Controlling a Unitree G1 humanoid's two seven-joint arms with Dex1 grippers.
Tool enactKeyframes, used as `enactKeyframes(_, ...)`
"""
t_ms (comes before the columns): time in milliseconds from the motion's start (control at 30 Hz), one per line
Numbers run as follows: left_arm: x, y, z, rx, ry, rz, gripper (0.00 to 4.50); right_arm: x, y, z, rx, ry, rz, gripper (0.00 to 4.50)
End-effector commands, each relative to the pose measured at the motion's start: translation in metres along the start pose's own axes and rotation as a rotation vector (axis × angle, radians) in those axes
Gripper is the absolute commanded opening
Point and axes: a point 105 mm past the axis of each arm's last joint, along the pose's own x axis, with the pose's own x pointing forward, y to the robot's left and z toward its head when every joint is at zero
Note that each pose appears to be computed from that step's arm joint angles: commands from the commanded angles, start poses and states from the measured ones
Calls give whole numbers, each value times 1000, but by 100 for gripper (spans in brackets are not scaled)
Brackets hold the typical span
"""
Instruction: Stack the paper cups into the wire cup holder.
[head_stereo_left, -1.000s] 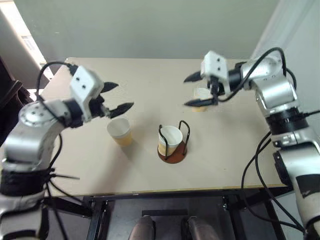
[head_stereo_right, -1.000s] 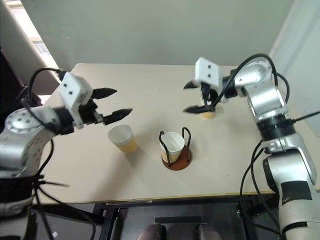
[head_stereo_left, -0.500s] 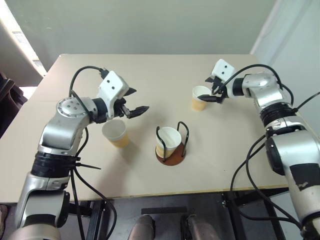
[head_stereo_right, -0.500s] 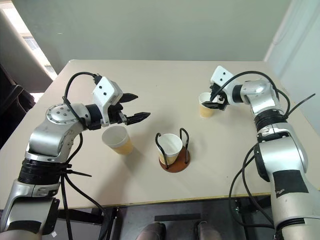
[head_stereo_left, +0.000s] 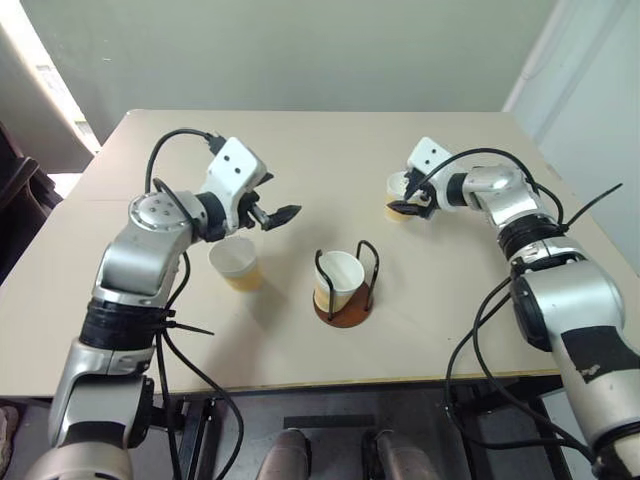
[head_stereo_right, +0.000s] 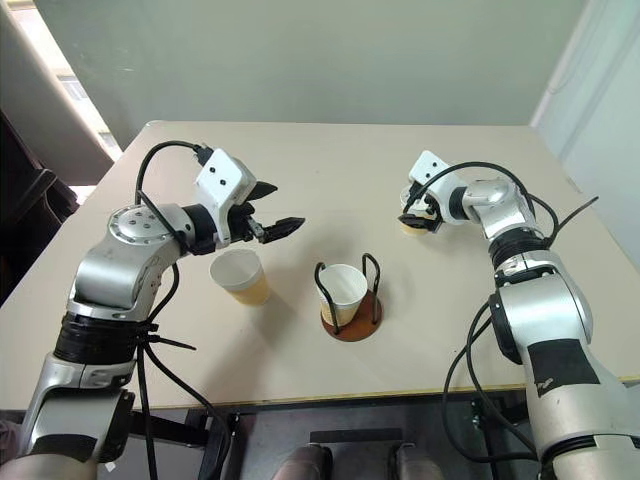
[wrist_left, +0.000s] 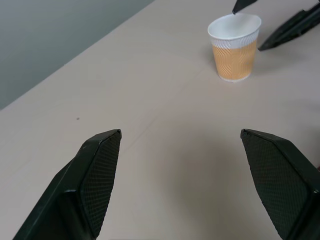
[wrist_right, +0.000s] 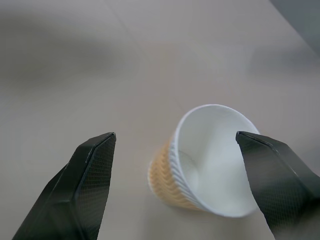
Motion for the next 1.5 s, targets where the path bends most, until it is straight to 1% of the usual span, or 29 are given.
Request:
enactKeyframes(33, -9, 4, 13, 28, -38, 19, 412, 2, -5, 6, 14, -20, -52, 398)
enactKeyframes(367, -14, 0, 9, 27, -19, 21, 412, 12, 1, -12, 121, 44, -108, 398)
enactKeyframes(400, -15, -1, 9, 27, -18, 21, 412, 13, 2, -13, 124, 52, -113, 382)
enactKeyframes(467, -16, 0, 8, 25, -13, 25, 412, 13, 3, -15, 129, 61, -111, 340)
enactKeyframes(600, -19, 3, 7, 25, -6, 37, 412, 16, 8, -16, 128, 64, -95, 203)
enactKeyframes(633, -20, 3, 7, 25, -5, 38, 412, 17, 8, -16, 127, 64, -92, 161)
enactKeyframes(733, -22, 3, 6, 25, -3, 42, 412, 18, 10, -16, 123, 62, -88, 53)
enactKeyframes(767, -22, 3, 6, 25, -2, 44, 412, 18, 10, -15, 121, 61, -88, 19)
enactKeyframes(800, -22, 3, 6, 25, -1, 45, 412, 18, 9, -14, 116, 58, -88, 4)
enactKeyframes(900, -25, 4, 8, 29, -4, 42, 412, 16, 7, -8, 91, 43, -73, 4)
enactKeyframes(1000, -33, 1, 15, 48, -33, 1, 412, 4, 0, 10, 16, -7, -7, 4)
enactKeyframes(1100, -46, -3, 21, 54, -57, -54, 412, -19, -9, 49, -39, -136, 97, 4)
enactKeyframes(1167, -55, -4, 23, 64, -65, -91, 412, -41, -9, 78, -75, -239, 191, 4)
enactKeyframes(1200, -64, -7, 21, 68, -56, -131, 412, -64, -1, 100, -116, -340, 281, 4)
enactKeyframes(1233, -72, -10, 20, 70, -48, -171, 412, -84, 9, 117, -146, -415, 366, 4)
enactKeyframes(1300, -82, -15, 20, 72, -36, -229, 412, -109, 28, 131, -167, -483, 479, 4)
enactKeyframes(1333, -85, -16, 20, 72, -35, -246, 412, -114, 34, 134, -160, -492, 505, 4)
enactKeyframes(1400, -93, -20, 20, 64, -28, -294, 412, -130, 56, 136, -160, -497, 613, 4)
enactKeyframes(1467, -99, -23, 19, 61, -19, -329, 412, -137, 76, 133, -154, -480, 699, 4)
enactKeyframes(1500, -99, -24, 18, 61, -16, -337, 412, -138, 81, 132, -148, -474, 718, 4)
